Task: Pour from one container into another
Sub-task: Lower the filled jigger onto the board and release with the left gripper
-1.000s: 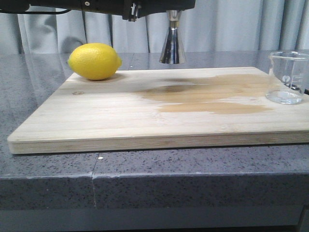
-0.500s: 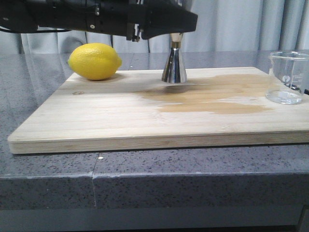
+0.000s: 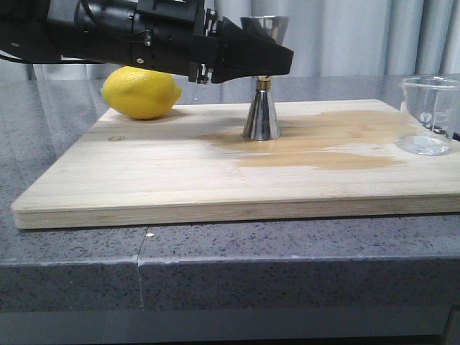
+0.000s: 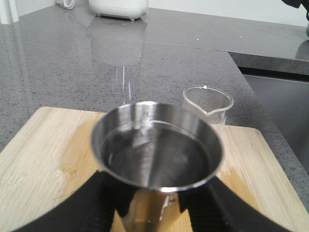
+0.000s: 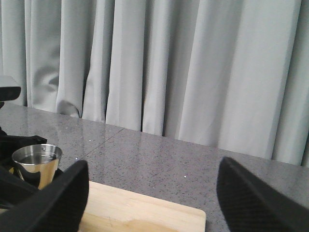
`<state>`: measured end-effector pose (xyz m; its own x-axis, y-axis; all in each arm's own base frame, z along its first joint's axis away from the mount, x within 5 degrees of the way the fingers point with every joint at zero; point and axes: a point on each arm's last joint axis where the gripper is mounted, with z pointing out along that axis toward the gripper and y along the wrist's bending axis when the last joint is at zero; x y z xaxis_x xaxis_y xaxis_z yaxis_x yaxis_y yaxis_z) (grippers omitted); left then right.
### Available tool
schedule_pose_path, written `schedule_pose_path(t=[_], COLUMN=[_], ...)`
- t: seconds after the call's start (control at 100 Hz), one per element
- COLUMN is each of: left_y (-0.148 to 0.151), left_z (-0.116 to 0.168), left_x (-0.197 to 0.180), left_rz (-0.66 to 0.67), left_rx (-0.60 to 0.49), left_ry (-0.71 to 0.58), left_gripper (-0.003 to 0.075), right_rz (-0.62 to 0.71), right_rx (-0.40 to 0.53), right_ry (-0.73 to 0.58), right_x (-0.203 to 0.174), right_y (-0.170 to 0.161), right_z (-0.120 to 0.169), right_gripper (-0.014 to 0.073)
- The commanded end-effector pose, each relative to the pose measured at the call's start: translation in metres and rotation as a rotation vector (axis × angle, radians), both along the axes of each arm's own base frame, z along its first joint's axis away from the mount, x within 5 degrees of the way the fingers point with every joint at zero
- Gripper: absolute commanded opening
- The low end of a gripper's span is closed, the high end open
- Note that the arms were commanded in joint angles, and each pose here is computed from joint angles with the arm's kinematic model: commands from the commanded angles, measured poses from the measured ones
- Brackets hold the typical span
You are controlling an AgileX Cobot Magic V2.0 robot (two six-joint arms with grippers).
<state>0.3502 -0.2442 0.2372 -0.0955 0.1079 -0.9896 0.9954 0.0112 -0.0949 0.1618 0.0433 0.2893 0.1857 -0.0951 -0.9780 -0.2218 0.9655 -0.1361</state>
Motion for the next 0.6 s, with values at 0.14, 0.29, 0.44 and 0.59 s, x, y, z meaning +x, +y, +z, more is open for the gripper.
schedule_pose_path(t=[0.14,0.29,0.44,0.59], left_y=[0.002,0.003,0.007,0.017], left_z=[0.038,0.041,0.054,0.079], left_x=[-0.008,-0.01,-0.014,-0.024], left_rz=[-0.055,-0.051,-0.004,0.037], left_rx=[-0.128,-0.107,0.049,0.205], left_ry=[-0.053,-0.047,-0.058,-0.068], left_gripper=[0.0398,0.049,0.0489,0.0483], right_rz=[-0.004,0.01,0.032,0.055], right_rx=[-0.004,-0.033,-0.05,-0.065], right_ry=[-0.015,0.154,0.303,0.423], right_x=[0.004,0.011,0.01,0.004], right_y=[0.0,0.003,0.005,0.006], right_z=[0.023,0.04,0.067,0.088], right_gripper=[0.05,0.05,0.05,0.0499])
